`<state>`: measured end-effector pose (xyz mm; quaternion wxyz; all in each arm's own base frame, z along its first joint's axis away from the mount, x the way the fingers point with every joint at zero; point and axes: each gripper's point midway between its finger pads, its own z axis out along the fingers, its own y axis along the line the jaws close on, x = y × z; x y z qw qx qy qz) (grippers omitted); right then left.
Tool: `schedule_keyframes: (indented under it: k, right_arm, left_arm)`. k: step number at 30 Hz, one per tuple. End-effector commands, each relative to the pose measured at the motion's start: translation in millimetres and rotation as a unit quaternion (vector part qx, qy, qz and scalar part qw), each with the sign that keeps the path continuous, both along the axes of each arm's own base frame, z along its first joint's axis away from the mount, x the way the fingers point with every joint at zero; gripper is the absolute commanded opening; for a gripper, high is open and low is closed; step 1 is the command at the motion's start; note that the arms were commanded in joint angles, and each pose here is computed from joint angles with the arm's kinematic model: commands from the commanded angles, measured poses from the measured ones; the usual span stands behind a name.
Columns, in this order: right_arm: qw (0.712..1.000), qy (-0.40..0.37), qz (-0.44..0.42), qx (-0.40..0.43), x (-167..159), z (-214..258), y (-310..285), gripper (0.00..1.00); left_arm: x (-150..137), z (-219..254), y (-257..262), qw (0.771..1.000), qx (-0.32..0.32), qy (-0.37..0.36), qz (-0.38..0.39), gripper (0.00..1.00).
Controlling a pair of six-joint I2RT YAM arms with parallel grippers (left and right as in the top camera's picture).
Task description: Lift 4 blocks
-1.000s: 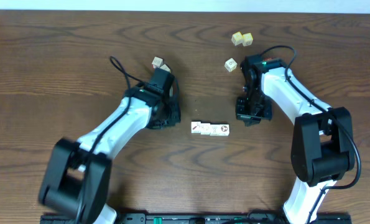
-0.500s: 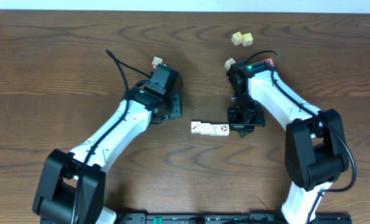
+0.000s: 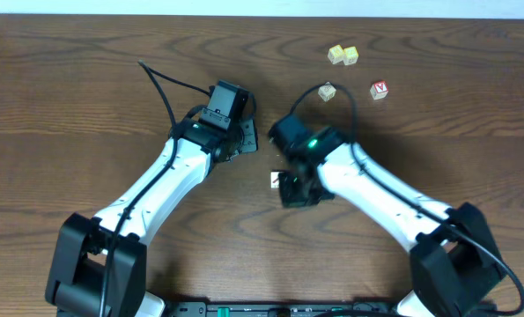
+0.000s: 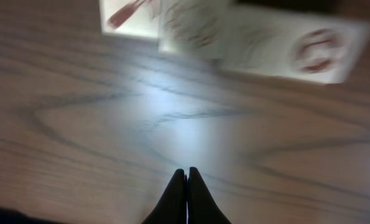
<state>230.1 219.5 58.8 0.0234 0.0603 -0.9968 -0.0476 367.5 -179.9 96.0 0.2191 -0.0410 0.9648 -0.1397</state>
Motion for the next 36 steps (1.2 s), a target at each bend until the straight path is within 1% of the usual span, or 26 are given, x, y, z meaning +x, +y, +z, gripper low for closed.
schedule_keyframes:
  k: [1, 2, 4, 6, 10, 11, 15, 17, 20, 24, 36]
  right_arm:
    - [0.999, -0.004, -0.037, -0.014, -10.3, -16.0, 3.7, 0.01]
    - [0.999, -0.016, -0.047, -0.022, -9.1, -24.2, 1.2, 0.02]
    - [0.998, -0.031, -0.052, -0.029, -4.8, -30.5, -2.9, 0.06]
    - [0.997, -0.047, -0.056, -0.032, 0.7, -37.3, -6.6, 0.07]
    - [0.996, -0.056, -0.069, -0.026, 8.0, -45.4, -11.5, 0.04]
    - [0.995, -0.058, -0.075, -0.024, 11.2, -45.9, -13.8, 0.01]
    - [0.994, -0.068, -0.081, -0.022, 21.1, -45.5, -18.0, 0.01]
    - [0.994, -0.073, -0.083, -0.022, 23.6, -45.5, -18.6, 0.01]
    - [0.993, -0.082, -0.084, -0.029, 25.9, -47.2, -21.9, 0.01]
    - [0.993, -0.080, -0.079, -0.033, 23.9, -49.6, -24.3, 0.01]
    - [0.994, -0.075, -0.071, -0.027, 22.9, -54.9, -21.2, 0.01]
  left_arm:
    - [4.5, 1.6, 9.0, 1.000, 0.028, -0.010, 0.008, 0.07]
    - [4.7, -0.3, 21.1, 0.998, 0.055, -0.011, 0.024, 0.07]
    - [2.7, -2.8, 34.9, 0.996, 0.068, 0.000, 0.054, 0.07]
    - [-0.4, -6.8, 50.9, 0.993, 0.071, 0.020, 0.087, 0.07]
    - [-6.5, -13.9, 91.5, 0.984, 0.079, 0.060, 0.147, 0.07]
    - [-10.5, -16.6, 109.6, 0.979, 0.085, 0.077, 0.168, 0.08]
    - [-25.5, -22.5, 152.4, 0.963, 0.096, 0.123, 0.218, 0.07]
    - [-31.8, -24.0, 164.6, 0.958, 0.098, 0.138, 0.233, 0.07]
    - [-39.2, -25.7, 175.0, 0.952, 0.101, 0.154, 0.246, 0.07]
    - [-43.2, -29.1, 176.2, 0.950, 0.103, 0.161, 0.246, 0.08]
    - [-44.3, -30.3, 175.0, 0.950, 0.101, 0.163, 0.245, 0.07]
